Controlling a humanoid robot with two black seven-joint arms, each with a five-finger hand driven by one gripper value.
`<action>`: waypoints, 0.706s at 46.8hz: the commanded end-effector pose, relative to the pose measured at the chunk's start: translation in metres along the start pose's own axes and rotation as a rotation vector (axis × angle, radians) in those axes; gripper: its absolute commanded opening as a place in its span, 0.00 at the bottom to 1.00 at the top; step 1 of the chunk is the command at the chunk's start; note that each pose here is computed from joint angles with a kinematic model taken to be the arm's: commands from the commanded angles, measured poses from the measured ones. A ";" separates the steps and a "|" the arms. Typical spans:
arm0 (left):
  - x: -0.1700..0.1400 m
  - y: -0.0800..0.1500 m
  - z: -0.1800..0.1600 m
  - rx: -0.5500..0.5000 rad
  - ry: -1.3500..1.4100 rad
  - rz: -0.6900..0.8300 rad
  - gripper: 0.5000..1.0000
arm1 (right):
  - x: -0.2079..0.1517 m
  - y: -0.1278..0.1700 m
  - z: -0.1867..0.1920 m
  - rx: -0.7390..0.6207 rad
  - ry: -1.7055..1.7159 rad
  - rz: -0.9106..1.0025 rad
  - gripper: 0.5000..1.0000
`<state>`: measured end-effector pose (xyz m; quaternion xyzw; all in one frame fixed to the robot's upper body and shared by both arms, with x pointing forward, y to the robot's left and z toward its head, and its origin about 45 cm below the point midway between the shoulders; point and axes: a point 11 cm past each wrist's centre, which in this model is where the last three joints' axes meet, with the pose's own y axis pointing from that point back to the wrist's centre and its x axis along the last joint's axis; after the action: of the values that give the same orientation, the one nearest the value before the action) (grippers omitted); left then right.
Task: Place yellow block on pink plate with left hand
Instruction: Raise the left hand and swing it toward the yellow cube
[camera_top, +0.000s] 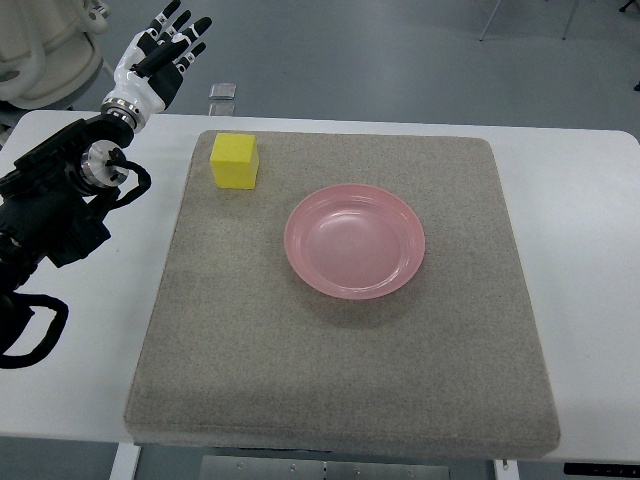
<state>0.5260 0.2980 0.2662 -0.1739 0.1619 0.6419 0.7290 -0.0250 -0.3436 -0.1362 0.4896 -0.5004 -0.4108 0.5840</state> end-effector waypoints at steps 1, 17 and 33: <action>0.000 0.000 0.000 0.000 0.000 0.000 0.99 | 0.000 0.000 0.000 0.000 0.000 0.000 0.85; 0.004 0.000 0.011 -0.052 -0.004 0.006 0.99 | 0.000 0.000 0.000 0.000 0.000 0.000 0.85; 0.005 0.001 0.010 -0.050 -0.006 0.009 0.99 | 0.000 0.000 0.000 0.000 0.000 -0.002 0.85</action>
<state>0.5261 0.3069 0.2733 -0.1909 0.1452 0.6489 0.7221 -0.0251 -0.3436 -0.1362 0.4896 -0.5003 -0.4110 0.5840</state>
